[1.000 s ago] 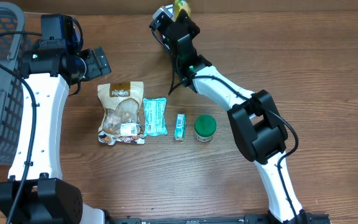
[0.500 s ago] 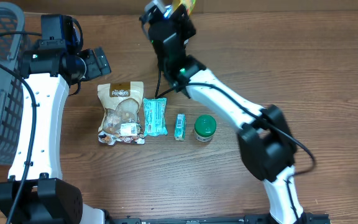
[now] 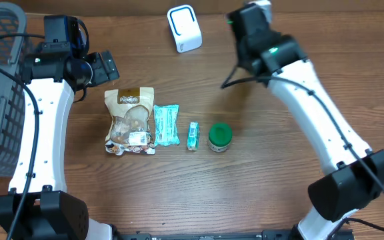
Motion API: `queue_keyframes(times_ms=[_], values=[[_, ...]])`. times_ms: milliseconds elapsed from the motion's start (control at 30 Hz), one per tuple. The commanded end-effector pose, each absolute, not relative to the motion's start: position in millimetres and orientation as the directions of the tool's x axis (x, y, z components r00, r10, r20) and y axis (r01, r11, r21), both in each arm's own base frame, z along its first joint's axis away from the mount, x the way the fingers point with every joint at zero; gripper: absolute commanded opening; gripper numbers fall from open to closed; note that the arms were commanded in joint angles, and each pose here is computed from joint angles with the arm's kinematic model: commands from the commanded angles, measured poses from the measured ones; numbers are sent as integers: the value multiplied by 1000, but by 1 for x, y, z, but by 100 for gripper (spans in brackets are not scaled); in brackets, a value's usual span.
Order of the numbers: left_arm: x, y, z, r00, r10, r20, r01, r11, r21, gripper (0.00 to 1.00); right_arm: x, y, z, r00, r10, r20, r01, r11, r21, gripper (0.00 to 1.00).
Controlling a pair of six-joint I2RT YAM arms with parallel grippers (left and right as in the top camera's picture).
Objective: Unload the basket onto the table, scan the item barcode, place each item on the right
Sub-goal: 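Bring the bottle back right and set it down on the table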
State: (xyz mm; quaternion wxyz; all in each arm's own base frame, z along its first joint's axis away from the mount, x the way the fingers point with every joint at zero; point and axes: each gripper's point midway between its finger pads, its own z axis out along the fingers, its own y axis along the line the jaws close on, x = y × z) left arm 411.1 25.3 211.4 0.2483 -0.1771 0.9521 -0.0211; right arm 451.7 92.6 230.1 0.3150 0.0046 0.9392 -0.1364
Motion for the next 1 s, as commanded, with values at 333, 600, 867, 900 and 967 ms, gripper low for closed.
queue_keyframes(times_ms=[333, 600, 867, 900, 967], values=[[412, 24, 215, -813, -335, -477, -316, 941, -122, 100, 393, 2, 171, -921, 318, -226, 323, 946, 15, 24], [412, 24, 215, -813, -335, -477, -316, 941, -122, 100, 375, 3, 139, -908, 391, -149, 396, 918, -4, 24], [412, 24, 215, -813, -335, -477, -316, 941, -122, 99, 372, 3, 134, -899, 416, -135, 420, 907, -2, 28], [412, 24, 215, -813, -335, -477, -316, 941, -122, 100, 372, 3, 134, -899, 416, -134, 420, 907, -3, 28], [412, 24, 215, -813, -335, -477, -316, 941, -122, 100, 371, 3, 134, -900, 416, -129, 420, 907, -4, 28]])
